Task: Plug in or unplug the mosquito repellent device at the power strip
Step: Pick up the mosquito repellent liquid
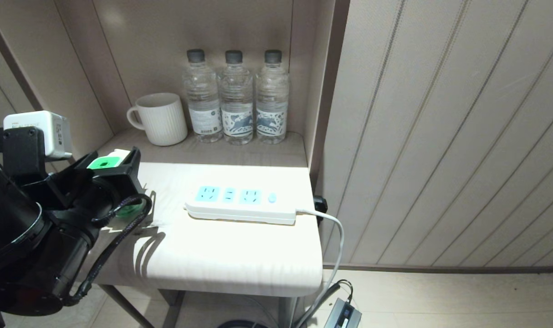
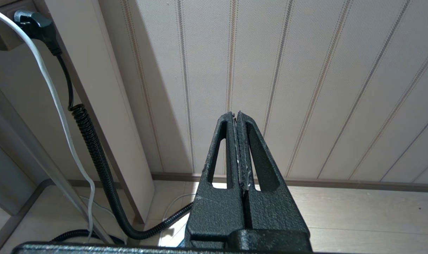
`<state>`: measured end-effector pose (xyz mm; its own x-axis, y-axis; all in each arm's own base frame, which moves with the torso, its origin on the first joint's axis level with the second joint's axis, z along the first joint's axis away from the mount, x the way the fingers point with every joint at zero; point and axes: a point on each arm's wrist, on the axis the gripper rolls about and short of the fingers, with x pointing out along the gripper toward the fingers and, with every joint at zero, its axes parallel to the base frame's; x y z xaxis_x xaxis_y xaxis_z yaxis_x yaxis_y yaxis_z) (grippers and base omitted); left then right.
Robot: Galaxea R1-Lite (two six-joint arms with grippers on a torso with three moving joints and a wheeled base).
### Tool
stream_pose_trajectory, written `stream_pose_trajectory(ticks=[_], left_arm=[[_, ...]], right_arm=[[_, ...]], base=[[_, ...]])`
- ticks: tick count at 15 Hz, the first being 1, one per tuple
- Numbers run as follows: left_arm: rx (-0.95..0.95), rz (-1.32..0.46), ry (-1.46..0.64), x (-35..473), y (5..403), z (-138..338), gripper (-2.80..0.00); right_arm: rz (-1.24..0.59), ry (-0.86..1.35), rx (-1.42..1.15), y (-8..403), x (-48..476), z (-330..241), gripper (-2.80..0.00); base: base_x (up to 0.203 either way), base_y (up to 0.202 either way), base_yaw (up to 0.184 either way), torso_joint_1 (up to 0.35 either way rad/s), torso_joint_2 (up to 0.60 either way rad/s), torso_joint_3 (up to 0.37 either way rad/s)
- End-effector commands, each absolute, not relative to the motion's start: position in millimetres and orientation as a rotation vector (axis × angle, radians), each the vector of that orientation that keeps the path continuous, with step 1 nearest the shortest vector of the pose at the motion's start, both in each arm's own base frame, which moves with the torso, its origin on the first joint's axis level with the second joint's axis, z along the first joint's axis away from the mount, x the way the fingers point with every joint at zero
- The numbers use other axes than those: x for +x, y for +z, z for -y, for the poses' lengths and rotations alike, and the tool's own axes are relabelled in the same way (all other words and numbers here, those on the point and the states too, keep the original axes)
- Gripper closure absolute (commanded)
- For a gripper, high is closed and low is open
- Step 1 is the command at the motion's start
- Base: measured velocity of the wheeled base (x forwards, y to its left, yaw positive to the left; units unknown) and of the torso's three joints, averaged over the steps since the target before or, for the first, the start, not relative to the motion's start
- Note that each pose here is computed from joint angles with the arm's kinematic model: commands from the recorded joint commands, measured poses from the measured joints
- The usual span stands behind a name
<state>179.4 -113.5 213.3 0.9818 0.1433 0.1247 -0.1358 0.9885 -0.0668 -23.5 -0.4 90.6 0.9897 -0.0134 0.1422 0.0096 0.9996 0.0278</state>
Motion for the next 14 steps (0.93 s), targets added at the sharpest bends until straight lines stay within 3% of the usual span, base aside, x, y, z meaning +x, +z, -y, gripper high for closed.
stream_pose_trajectory(ticks=[1,14], left_arm=[[-0.063,0.133,0.146,179.7,213.4,113.5,0.00],[-0.062,0.134,0.146,179.4,213.7,113.3,0.00]], right_arm=[[0.144,-0.012,0.027,90.8,-23.5,0.4,0.00],[0.144,-0.010,0.027,90.8,-23.5,0.4,0.00]], base=[[0.000,0.000,0.000,0.000,0.00,0.000],[0.000,0.000,0.000,0.000,0.00,0.000]])
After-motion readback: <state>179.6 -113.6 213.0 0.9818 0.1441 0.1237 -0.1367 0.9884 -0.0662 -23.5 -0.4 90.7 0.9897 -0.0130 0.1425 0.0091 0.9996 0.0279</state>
